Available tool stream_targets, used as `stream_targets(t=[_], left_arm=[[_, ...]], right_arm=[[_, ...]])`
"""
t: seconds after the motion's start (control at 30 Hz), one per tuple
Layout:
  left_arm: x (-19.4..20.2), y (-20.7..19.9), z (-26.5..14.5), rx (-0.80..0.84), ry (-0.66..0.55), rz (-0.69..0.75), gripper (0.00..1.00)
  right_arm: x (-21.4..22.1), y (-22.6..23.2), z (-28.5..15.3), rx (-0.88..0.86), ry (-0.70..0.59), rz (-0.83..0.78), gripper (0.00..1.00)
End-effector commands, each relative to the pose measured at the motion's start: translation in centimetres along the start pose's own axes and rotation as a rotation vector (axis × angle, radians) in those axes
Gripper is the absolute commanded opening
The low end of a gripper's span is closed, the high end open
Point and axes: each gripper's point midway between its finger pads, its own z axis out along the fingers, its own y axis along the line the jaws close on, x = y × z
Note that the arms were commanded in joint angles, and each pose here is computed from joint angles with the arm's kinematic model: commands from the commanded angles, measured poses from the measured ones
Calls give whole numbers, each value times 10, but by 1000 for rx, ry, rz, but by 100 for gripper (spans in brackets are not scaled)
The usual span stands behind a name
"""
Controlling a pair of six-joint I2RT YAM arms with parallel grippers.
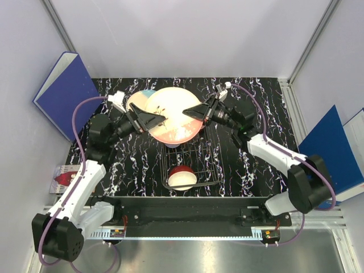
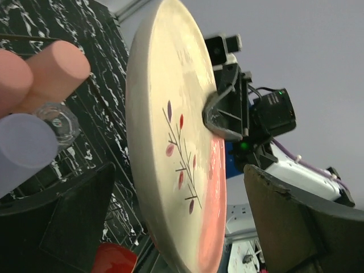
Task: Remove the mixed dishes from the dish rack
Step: Adjust the plate, then place the plate at the center of the board.
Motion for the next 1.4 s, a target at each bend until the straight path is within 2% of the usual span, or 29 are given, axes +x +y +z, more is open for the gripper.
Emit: stream_targets(t=[0.0, 0.07, 0.1, 0.17, 0.2, 0.27, 0.3, 0.43, 0.47, 0.5, 0.53, 0.57, 0.67, 0.73, 0.87, 1.0, 1.03, 1.07, 1.2, 1.37], left_arm=[[12, -29, 6, 136, 44, 52, 82], [16, -30, 8, 150, 61, 49, 66], [15, -28, 10, 143, 58, 44, 50], [15, -27, 11, 139, 57, 44, 42], [12, -28, 12, 137, 49, 47, 34], [9, -27, 13, 123, 36, 53, 13], [7, -27, 14, 115, 33, 52, 0], [3, -22, 17, 82, 19, 39, 0], [0, -24, 15, 82, -4, 48, 0], [-2, -25, 14, 78, -17, 51, 0], [-2, -24, 12, 62, -22, 53, 0], [-6, -25, 13, 56, -34, 58, 0], [-11, -30, 10, 44, -55, 63, 0], [-17, -33, 6, 35, -88, 69, 0], [-34, -31, -6, -15, -175, 66, 0], [-55, 16, -36, -257, -284, -11, 0], [-59, 29, -45, -331, -305, 6, 0], [-73, 37, -54, -421, -374, 24, 0], [-85, 80, -83, -622, -453, 2, 0], [-102, 117, -101, -721, -528, -55, 0]], right_arm=[[-3, 85, -9, -347, 17, -73, 0], [-2, 86, -8, -364, 34, -69, 0], [1, 86, -8, -364, 49, -69, 0], [3, 86, -11, -352, 55, -73, 0], [5, 85, -12, -345, 59, -92, 0], [9, 82, -14, -306, 71, -94, 0], [12, 79, -16, -291, 77, -122, 0], [19, 66, -22, -188, 94, -153, 0], [20, 69, -25, -183, 90, -199, 10], [20, 70, -27, -168, 88, -214, 25], [22, 67, -30, -129, 91, -207, 43], [19, 63, -31, -105, 75, -239, 71], [15, 54, -37, 3, 44, -272, 100], [11, 50, -45, 89, 18, -282, 100], [-12, 43, -66, 254, -135, -348, 100], [-34, 34, -108, 438, -323, -403, 100], [-32, 38, -120, 452, -346, -419, 100], [-37, 38, -129, 478, -380, -438, 100], [-29, 39, -153, 517, -402, -465, 100], [-20, 47, -171, 503, -414, -494, 100]])
